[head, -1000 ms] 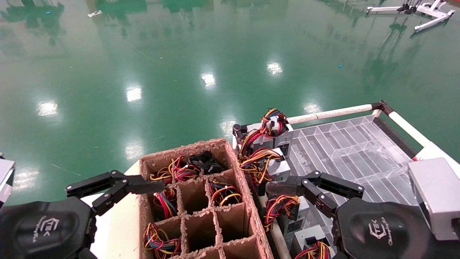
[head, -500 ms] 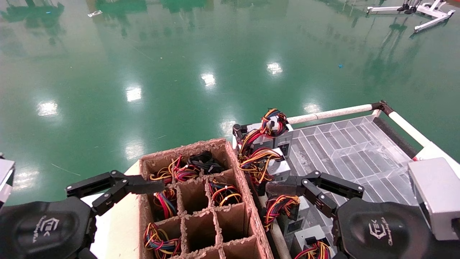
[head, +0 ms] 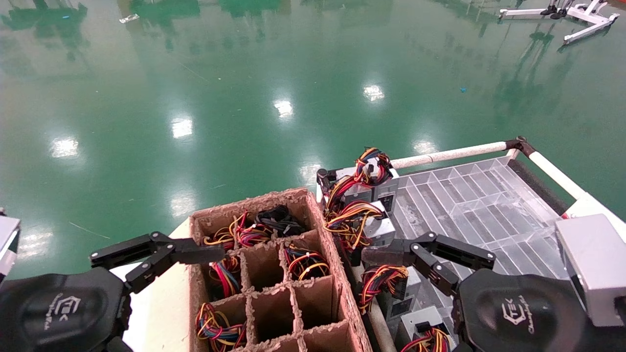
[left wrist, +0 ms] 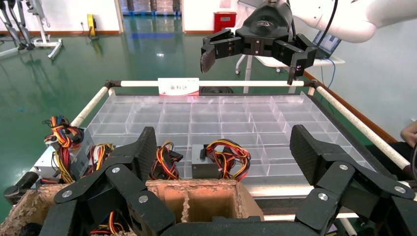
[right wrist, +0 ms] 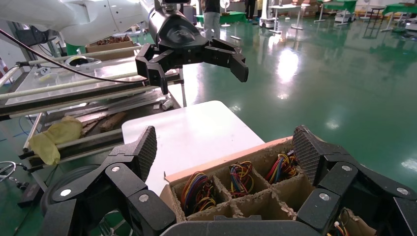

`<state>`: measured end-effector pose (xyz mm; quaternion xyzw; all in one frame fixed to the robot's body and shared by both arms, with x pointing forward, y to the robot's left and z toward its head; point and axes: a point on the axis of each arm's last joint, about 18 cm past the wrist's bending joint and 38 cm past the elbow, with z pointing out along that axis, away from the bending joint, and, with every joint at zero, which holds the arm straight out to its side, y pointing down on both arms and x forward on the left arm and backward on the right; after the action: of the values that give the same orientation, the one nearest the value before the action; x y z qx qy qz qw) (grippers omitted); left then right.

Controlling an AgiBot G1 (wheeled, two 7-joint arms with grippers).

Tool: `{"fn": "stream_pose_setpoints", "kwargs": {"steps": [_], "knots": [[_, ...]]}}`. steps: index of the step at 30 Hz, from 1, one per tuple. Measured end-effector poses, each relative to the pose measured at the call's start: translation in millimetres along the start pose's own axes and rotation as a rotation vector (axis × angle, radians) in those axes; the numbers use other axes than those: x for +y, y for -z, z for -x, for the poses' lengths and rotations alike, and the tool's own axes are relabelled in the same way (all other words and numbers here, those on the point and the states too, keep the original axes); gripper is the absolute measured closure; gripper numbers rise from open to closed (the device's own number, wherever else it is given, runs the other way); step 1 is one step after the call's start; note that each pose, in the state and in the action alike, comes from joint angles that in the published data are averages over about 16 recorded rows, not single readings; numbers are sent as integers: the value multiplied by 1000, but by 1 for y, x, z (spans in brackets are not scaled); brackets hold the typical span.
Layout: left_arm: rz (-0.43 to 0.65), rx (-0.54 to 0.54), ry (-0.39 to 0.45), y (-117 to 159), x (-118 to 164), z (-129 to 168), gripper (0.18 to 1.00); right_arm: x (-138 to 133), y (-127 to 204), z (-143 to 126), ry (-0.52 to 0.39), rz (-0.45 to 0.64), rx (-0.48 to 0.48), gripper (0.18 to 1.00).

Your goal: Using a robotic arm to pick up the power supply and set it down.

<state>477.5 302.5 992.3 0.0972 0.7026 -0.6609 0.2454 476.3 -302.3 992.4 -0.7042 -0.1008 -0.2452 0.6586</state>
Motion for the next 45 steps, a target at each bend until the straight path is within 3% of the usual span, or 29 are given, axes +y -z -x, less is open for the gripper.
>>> {"fn": "stream_pose_setpoints", "kwargs": {"steps": [11, 16, 27, 37, 45], "knots": [[0, 0, 0, 0, 0, 0, 262, 0, 0, 0, 0, 0, 0, 179], [0, 0, 0, 0, 0, 0, 332, 0, 0, 0, 0, 0, 0, 179], [0, 0, 0, 0, 0, 0, 582, 5, 0, -5, -5, 22, 22, 179], [0, 0, 0, 0, 0, 0, 799, 33, -15, -41, -17, 139, 124, 179], [0, 0, 0, 0, 0, 0, 922, 60, -55, -82, 9, 244, 169, 179]]}}
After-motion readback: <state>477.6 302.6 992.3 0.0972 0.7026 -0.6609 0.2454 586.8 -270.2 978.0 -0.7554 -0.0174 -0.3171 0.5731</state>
